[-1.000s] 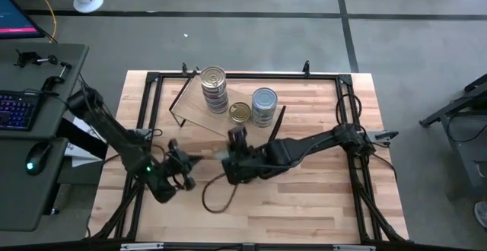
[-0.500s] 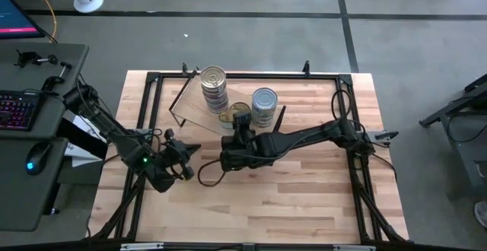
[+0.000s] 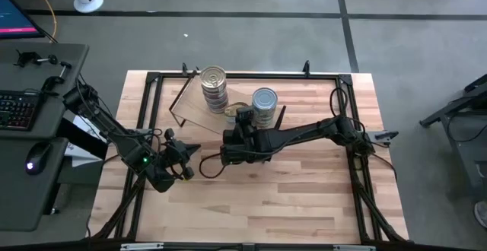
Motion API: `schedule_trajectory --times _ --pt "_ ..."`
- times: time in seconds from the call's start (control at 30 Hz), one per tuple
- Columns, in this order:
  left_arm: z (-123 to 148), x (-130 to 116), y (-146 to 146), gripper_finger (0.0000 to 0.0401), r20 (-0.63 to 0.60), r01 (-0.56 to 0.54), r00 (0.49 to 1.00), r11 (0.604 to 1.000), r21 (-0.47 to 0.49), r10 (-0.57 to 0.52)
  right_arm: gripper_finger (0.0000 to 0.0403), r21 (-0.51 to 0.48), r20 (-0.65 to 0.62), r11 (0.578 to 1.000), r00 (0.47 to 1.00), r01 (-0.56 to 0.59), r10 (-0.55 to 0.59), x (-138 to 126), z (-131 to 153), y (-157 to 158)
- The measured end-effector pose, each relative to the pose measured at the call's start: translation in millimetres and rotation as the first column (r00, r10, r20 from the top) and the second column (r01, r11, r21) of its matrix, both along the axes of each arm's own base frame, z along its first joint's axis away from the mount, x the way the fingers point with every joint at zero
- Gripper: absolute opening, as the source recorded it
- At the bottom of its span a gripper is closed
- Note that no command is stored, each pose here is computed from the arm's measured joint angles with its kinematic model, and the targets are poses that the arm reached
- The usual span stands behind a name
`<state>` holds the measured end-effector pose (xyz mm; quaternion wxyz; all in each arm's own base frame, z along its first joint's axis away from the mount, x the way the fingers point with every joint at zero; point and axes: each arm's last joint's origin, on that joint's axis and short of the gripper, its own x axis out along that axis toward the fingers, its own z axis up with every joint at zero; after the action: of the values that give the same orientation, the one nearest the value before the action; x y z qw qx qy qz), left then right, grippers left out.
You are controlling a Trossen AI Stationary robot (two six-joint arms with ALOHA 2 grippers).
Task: Stack canned seafood by type on shelf
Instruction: Stack the green tuna can on top of the other green tuna can on the shelf, then adjust the shelf on the table
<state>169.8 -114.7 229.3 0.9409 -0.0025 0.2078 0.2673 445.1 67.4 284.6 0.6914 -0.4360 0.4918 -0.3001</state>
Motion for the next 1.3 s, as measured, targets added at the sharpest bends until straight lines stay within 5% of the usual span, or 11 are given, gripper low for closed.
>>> schedule_trajectory --times 0.17,0.5,1.3 --pt "0 0 0 0.0 -0.002 0.002 1.0 1.0 -0.002 -0.002 0.0212 0.044 0.01 0.999 1.0 0.027 -0.027 -3 -2 -3" --pt "0 0 0 0.0 -0.002 0.002 1.0 1.0 -0.003 -0.002 0.022 0.247 -0.014 0.967 0.998 0.067 -0.066 -11 -8 -1" --pt "0 0 0 0.0 0.001 0.002 1.0 1.0 -0.008 -0.002 0.0222 0.344 0.099 0.934 0.986 0.093 -0.134 -7 20 -19"
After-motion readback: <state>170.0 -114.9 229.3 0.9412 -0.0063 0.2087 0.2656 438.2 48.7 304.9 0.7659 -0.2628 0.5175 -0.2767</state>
